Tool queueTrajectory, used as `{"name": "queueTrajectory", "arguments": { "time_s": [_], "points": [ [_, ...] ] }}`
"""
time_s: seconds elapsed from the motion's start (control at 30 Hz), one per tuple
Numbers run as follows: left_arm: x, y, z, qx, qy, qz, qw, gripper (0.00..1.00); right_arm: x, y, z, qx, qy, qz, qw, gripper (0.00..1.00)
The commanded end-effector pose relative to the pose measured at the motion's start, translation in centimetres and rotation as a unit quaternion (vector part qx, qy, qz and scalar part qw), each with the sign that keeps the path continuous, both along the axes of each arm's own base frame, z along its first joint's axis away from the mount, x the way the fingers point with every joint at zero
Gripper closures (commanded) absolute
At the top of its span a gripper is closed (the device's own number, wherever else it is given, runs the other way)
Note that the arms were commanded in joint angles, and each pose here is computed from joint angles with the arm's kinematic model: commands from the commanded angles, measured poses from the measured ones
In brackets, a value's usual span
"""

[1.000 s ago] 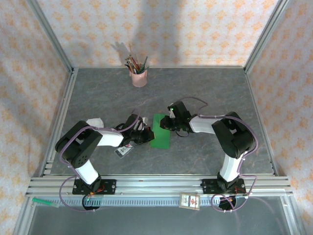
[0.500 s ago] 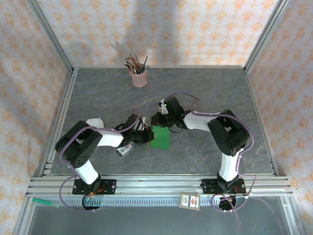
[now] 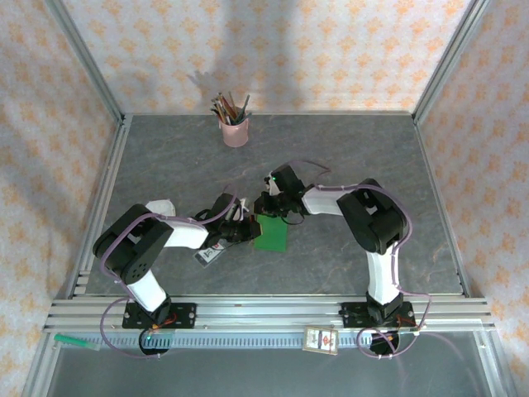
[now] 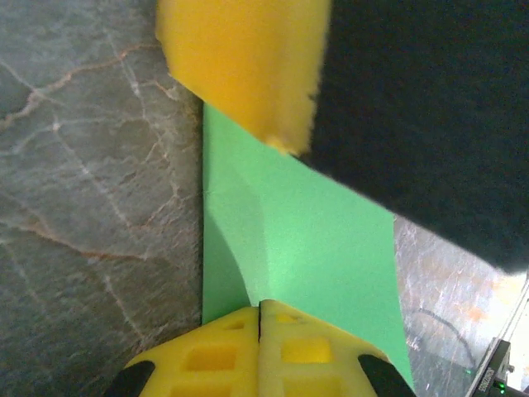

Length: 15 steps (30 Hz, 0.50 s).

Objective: Fold a paper plane with a square sheet of paper (pick it up from the middle)

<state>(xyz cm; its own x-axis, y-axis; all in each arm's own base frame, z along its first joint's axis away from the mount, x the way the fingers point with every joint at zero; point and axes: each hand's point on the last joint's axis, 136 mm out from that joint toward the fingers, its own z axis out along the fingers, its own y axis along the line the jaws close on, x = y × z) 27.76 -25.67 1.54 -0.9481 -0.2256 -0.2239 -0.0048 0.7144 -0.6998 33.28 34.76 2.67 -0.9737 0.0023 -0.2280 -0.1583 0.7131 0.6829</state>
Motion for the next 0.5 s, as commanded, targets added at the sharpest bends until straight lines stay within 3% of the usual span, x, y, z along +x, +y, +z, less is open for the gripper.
{"name": "queueTrajectory", "arguments": {
  "time_s": [0.0,0.47],
  "points": [
    [-4.0,3.8,-5.6,0.101,0.082,0.004,0.991,1.0,1.0,-0.8,-1.4,-0.039,0.004,-0.014,0.999,0.9],
    [-6.1,5.6,-7.4,0.144,0.11,-0.01,0.983,1.0,3.8,-1.7,-1.9,-0.047,0.002,-0.039,0.998,0.91]
  ]
}}
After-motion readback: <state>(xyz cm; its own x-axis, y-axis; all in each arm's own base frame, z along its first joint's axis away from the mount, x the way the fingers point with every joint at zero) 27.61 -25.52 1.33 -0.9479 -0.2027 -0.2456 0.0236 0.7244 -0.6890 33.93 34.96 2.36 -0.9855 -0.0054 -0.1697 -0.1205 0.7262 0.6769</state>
